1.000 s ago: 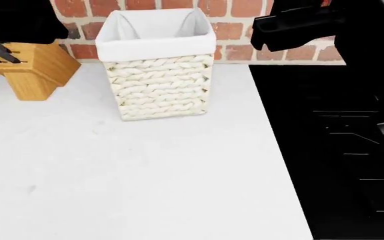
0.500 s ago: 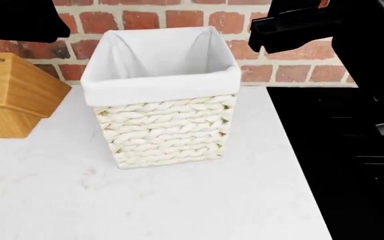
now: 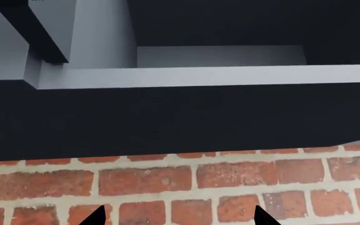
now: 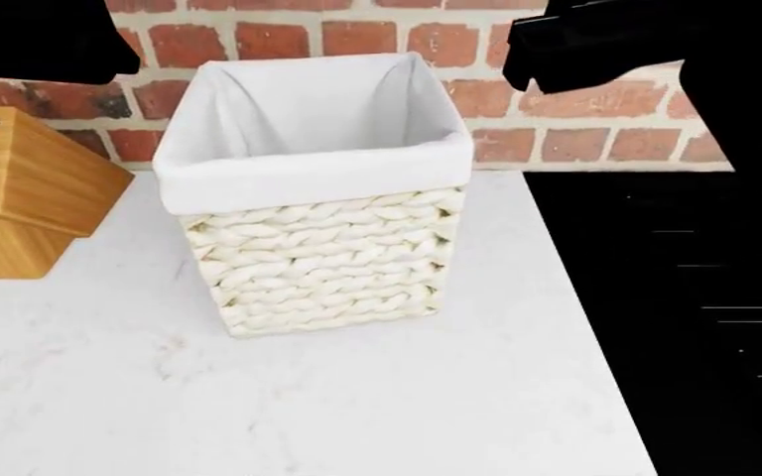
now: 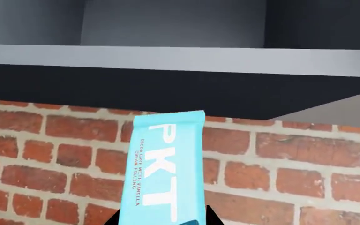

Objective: Pick the boxed food and bar from the counter and place them in the cabinets closest to them.

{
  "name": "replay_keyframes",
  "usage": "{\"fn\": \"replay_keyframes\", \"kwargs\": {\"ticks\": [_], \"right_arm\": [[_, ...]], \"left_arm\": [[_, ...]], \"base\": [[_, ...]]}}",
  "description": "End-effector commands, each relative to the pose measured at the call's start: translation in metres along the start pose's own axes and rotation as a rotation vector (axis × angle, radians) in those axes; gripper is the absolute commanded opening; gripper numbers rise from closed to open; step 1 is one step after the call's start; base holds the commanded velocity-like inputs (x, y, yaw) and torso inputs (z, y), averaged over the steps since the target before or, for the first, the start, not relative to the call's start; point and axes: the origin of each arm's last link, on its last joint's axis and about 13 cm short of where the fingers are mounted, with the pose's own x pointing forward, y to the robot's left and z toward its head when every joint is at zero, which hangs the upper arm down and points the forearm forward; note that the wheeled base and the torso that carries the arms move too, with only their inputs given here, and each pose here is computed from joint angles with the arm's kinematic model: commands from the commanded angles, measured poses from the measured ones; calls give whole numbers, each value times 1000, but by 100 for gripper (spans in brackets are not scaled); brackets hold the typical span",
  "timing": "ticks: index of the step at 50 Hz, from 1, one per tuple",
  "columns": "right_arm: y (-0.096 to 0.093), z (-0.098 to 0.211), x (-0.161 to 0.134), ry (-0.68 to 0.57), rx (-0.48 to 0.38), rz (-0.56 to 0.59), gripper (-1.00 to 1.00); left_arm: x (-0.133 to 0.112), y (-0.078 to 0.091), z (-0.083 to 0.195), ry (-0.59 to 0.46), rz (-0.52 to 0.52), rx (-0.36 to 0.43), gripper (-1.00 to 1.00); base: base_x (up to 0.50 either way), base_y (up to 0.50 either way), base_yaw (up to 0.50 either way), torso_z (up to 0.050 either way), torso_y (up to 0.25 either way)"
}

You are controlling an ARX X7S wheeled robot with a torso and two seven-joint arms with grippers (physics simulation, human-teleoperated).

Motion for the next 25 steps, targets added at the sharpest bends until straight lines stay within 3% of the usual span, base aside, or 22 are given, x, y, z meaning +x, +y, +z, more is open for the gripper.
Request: {"fn": "replay_keyframes", "kwargs": {"ticks": [1,8,25], "right_arm": [[9,5,-11,-42,-70,-28,-100],[18,8,-25,-69,-83,-19,-100],[32,45,-53,-282,-118,-13,-100]], "left_arm": [[0,0,1,-3,1,0,100],[1,0,2,-8,1,2,100],[3,-2,4,-14,-3,1,100]], "base": [[0,0,0,0,0],[0,0,0,0,0],[0,0,0,0,0]]}}
